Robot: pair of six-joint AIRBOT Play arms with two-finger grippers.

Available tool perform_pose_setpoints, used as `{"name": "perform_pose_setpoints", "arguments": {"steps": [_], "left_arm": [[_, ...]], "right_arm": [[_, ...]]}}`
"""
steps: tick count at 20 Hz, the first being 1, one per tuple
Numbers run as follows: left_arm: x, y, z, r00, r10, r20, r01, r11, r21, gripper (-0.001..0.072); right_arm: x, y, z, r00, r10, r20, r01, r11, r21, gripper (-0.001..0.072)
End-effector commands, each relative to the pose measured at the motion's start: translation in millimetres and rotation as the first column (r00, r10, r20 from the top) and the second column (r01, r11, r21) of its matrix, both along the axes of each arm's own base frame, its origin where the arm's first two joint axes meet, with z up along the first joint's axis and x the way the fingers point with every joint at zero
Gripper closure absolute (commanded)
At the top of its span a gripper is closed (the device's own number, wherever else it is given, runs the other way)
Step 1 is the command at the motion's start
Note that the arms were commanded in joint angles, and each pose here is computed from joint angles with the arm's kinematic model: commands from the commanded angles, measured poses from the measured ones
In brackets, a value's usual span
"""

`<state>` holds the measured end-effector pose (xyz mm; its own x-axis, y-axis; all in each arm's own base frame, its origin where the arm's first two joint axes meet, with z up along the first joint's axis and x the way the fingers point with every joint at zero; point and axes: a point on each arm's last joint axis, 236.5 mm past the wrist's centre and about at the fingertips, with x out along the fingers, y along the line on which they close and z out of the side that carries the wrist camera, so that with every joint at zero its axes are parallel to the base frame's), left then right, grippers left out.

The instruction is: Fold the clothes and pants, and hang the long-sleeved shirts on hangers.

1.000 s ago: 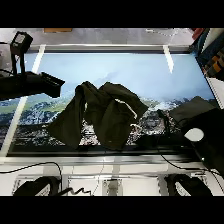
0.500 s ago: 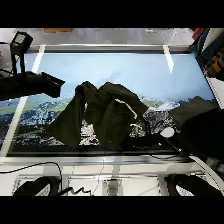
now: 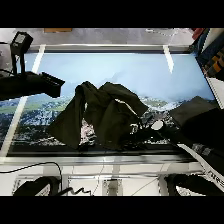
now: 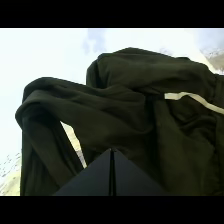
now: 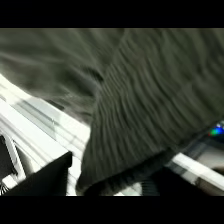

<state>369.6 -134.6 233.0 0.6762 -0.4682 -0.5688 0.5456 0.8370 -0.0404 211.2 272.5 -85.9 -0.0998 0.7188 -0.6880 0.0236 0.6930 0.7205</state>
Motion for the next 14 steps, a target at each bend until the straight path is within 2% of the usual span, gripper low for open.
{"name": "perform_pose_setpoints", "arguments": {"steps": [1, 2, 3, 7, 9, 10, 12, 14], "left_arm": [[-1, -4, 2, 1.0, 0.0, -0.012, -0.001, 0.999, -0.035, 0.0687], [-3, -10, 5, 1.0, 0.006, -0.03, -0.008, 0.997, -0.082, 0.0687], [-5, -15, 7, 0.999, 0.0, -0.039, -0.004, 0.993, -0.116, 0.0688], [-8, -16, 5, 0.998, -0.012, -0.056, 0.006, 0.993, -0.115, 0.0688], [-7, 1, -9, 0.997, 0.018, -0.071, -0.02, 1.0, -0.019, 0.0688], [-5, 19, -22, 0.992, 0.077, -0.096, -0.074, 0.997, 0.036, 0.0688], [-8, 53, -59, 0.957, 0.198, -0.211, -0.185, 0.98, 0.078, 0.0689], [-41, 68, -120, 0.876, 0.219, -0.43, -0.198, 0.976, 0.092, 0.069]], "right_arm": [[-12, 0, -1, 0.998, 0.038, -0.048, -0.039, 0.999, 0.0, 0.0472], [-12, 1, -1, 0.998, 0.037, -0.048, -0.037, 0.999, 0.001, 0.0545], [-11, 1, 0, 0.998, 0.04, -0.042, -0.04, 0.999, 0.002, 0.066], [17, 8, 22, 0.987, 0.109, 0.117, -0.111, 0.994, 0.016, 0.0675], [41, 8, 42, 0.959, 0.157, 0.238, -0.155, 0.988, -0.024, 0.0675], [53, 7, 53, 0.938, 0.179, 0.296, -0.172, 0.984, -0.05, 0.0675], [67, 11, 72, 0.916, 0.184, 0.357, -0.177, 0.983, -0.052, 0.0675], [76, 14, 80, 0.906, 0.171, 0.387, -0.166, 0.985, -0.048, 0.0675]]}}
